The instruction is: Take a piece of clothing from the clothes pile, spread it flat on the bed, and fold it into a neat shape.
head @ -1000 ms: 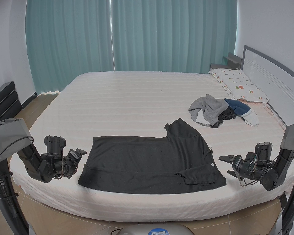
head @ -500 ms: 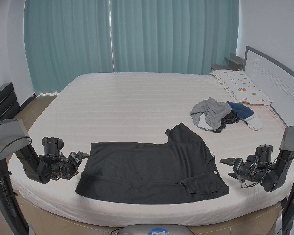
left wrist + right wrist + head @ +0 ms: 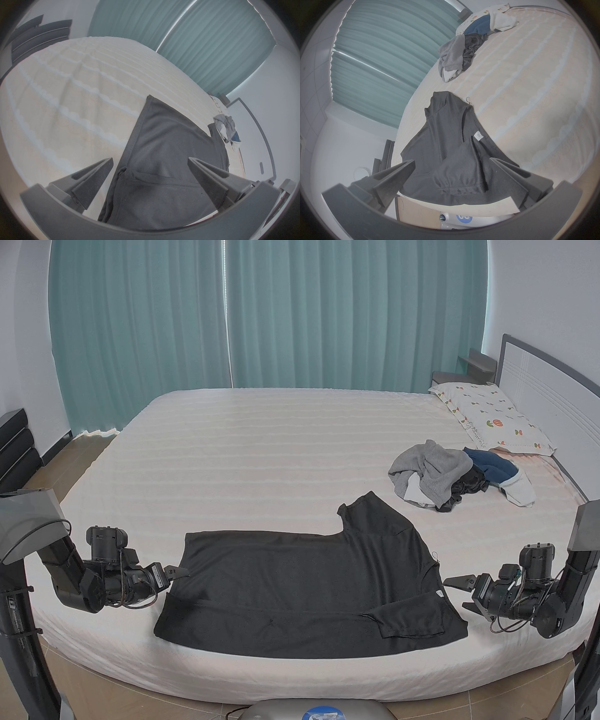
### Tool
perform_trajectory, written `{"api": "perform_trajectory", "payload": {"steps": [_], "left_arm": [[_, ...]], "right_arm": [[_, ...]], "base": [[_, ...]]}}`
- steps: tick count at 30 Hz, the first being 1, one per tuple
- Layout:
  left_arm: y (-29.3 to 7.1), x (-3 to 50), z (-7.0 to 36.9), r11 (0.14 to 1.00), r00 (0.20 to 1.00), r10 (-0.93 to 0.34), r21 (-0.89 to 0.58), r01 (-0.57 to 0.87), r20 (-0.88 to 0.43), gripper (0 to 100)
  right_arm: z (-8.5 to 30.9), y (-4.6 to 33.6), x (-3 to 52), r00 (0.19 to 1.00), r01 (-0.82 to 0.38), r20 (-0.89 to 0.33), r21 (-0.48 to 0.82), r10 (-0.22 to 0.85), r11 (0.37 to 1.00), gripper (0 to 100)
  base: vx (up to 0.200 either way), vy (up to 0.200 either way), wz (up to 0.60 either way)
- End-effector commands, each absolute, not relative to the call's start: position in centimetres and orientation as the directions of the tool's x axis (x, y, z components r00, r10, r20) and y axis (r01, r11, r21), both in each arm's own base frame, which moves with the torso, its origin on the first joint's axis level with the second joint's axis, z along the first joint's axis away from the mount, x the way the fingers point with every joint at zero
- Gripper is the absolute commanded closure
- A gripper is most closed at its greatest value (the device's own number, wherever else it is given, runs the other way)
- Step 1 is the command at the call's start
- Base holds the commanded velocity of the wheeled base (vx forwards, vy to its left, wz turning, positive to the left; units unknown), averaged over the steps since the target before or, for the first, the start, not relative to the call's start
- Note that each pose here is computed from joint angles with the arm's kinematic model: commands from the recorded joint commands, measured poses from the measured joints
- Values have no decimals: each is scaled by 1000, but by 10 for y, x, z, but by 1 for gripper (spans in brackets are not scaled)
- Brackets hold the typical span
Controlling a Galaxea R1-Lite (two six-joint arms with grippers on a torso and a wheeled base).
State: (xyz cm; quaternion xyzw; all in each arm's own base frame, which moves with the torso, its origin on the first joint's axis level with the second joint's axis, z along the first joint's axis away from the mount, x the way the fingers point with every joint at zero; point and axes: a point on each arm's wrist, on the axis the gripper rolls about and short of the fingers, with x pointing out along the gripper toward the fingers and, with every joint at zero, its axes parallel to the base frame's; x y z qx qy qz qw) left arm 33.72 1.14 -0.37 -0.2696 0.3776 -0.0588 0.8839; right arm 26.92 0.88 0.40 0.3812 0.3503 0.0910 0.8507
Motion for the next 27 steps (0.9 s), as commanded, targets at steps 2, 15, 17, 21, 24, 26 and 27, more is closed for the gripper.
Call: {"api": "perform_trajectory", "payload": {"steps": [2,15,17,21,24,26,27], "left_arm": [[15,347,-22,859,692,-311,-504,-89,-651,0],[14,337,-22,852,672,-313,-511,-114,-671,0],[13,336,-18,841,677,-314,-526,-128,-666,0],[9,336,-16,826,675,-320,-545,-144,-664,0],[7,335,-17,826,673,-324,-546,-143,-665,0],[4,334,-17,827,667,-330,-545,-137,-668,0],[4,334,-18,828,664,-329,-544,-139,-671,0]], "right_arm": [[-3,10,266,721,119,-547,703,426,701,0],[-3,7,267,737,111,-533,703,417,702,0],[-4,7,267,734,114,-536,703,417,702,0],[-6,7,266,730,115,-541,700,418,705,0],[-6,8,266,730,107,-540,696,419,710,0],[-6,8,266,730,104,-540,693,419,713,0],[-6,8,266,730,104,-540,693,419,713,0]], "base": [[0,0,0],[0,0,0],[0,0,0],[0,0,0],[0,0,0],[0,0,0],[0,0,0]]}}
